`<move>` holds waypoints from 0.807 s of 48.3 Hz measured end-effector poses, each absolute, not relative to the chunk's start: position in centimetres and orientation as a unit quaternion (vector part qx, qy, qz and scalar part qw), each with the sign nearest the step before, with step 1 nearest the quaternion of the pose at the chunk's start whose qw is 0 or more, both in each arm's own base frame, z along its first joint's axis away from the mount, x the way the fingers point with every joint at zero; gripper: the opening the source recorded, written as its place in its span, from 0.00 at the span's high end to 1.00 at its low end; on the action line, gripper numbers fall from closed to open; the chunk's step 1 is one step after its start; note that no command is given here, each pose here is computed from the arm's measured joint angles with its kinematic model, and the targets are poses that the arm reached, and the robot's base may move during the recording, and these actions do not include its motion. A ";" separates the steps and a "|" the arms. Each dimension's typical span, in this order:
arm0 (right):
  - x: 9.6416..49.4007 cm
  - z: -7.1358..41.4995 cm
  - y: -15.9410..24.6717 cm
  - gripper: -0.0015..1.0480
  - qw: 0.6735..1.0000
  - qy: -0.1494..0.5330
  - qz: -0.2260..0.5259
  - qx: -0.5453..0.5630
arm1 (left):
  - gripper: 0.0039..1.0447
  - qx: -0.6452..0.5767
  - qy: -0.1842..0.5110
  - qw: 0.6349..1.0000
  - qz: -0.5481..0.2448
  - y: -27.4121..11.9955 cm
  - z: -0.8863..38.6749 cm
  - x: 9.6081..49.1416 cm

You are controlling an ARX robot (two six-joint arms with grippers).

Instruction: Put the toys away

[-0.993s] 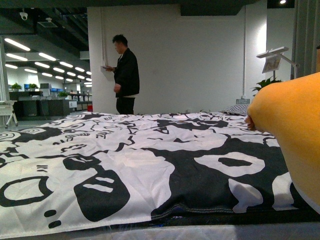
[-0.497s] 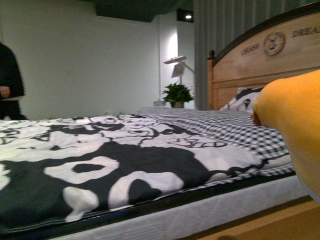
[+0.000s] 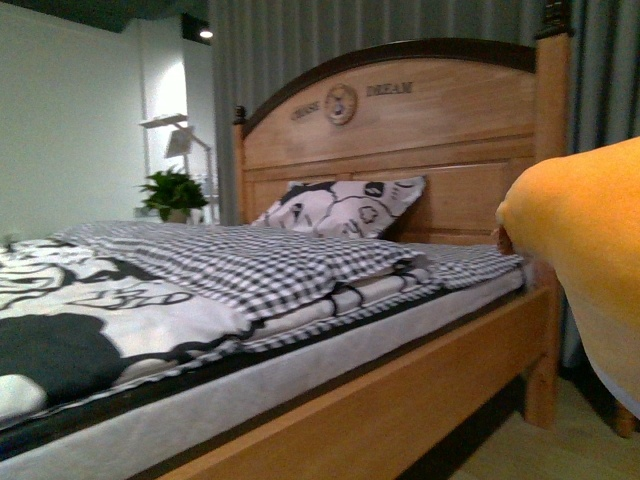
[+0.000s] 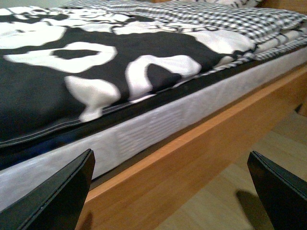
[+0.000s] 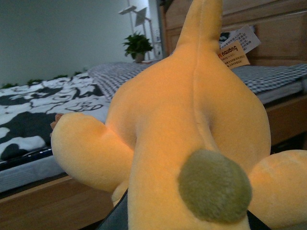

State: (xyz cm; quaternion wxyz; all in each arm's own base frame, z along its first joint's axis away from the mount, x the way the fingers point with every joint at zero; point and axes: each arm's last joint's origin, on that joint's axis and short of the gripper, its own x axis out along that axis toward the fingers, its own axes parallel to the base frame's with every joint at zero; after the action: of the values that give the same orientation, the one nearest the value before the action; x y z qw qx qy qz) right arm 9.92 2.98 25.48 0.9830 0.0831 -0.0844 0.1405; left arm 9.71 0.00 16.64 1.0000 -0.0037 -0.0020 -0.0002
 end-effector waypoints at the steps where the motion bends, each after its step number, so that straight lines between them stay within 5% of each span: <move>1: 9.9 25.5 3.0 0.81 0.983 -0.085 0.140 0.083 | 0.05 -0.004 -0.002 1.000 0.000 0.0 16.6 9.7; 39: 9.9 25.5 3.0 0.81 0.983 -0.084 0.140 0.083 | 0.05 -0.004 -0.002 1.000 -0.002 0.0 16.6 9.7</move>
State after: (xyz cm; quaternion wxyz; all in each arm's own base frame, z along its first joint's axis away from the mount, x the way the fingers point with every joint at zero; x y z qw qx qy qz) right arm 9.93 2.97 25.48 0.9830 0.0831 -0.0845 0.1401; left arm 9.71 -0.01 16.64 1.0000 -0.0035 -0.0020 -0.0023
